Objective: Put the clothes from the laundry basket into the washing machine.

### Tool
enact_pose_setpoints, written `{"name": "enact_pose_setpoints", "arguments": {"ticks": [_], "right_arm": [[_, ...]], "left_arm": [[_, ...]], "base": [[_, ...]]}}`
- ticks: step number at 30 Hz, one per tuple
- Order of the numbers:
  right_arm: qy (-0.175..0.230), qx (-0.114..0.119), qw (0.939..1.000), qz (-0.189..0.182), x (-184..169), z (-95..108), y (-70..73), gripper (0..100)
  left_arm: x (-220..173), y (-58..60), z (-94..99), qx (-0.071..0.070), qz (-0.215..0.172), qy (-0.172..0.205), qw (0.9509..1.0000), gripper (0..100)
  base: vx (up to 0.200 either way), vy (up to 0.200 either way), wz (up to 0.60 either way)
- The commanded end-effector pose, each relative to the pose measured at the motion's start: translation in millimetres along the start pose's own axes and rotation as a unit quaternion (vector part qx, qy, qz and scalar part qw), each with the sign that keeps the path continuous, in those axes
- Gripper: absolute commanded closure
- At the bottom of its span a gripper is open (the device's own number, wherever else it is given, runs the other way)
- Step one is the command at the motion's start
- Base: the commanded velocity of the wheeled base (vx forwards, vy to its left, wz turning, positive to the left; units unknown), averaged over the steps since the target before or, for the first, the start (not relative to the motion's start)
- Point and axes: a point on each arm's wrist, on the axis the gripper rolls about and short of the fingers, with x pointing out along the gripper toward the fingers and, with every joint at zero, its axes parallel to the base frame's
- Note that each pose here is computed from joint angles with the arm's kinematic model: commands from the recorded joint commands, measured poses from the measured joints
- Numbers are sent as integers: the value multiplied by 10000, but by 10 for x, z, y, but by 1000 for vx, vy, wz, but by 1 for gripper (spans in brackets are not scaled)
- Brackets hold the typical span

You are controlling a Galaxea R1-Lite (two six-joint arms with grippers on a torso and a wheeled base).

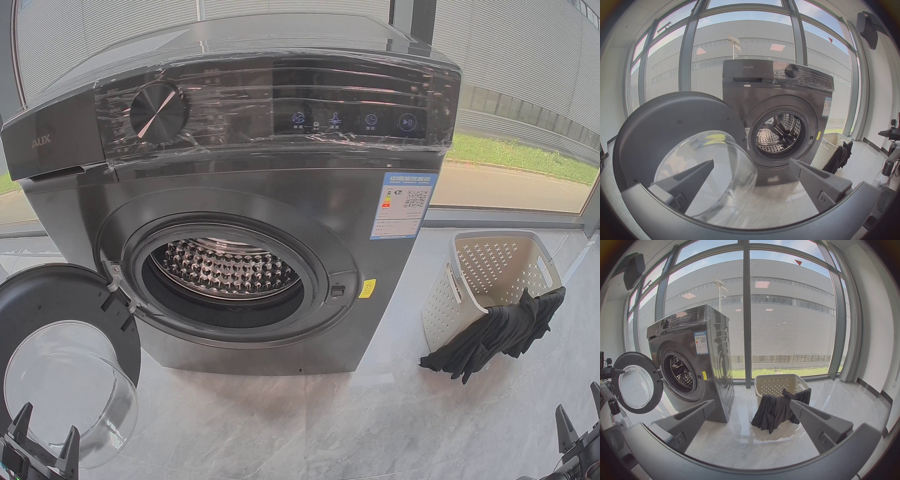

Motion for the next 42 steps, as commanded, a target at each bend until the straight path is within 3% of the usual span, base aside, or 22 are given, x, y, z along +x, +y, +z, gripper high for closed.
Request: {"name": "enact_pose_setpoints", "arguments": {"ticks": [1, 23, 42], "right_arm": [[11, 0, 10000, -3, 2, -52, 0, 0], [19, 0, 10000, -3, 2, -53, 0, 0], [11, 0, 10000, -3, 2, -52, 0, 0]], "left_arm": [[-2, 1, -48, 1, 0, -12, 10000, 0], [-2, 1, -48, 1, 0, -12, 10000, 0], [-2, 2, -48, 1, 8, -12, 10000, 0]], "base": [[0, -200, 0], [0, -200, 0], [0, 0, 0]]}}
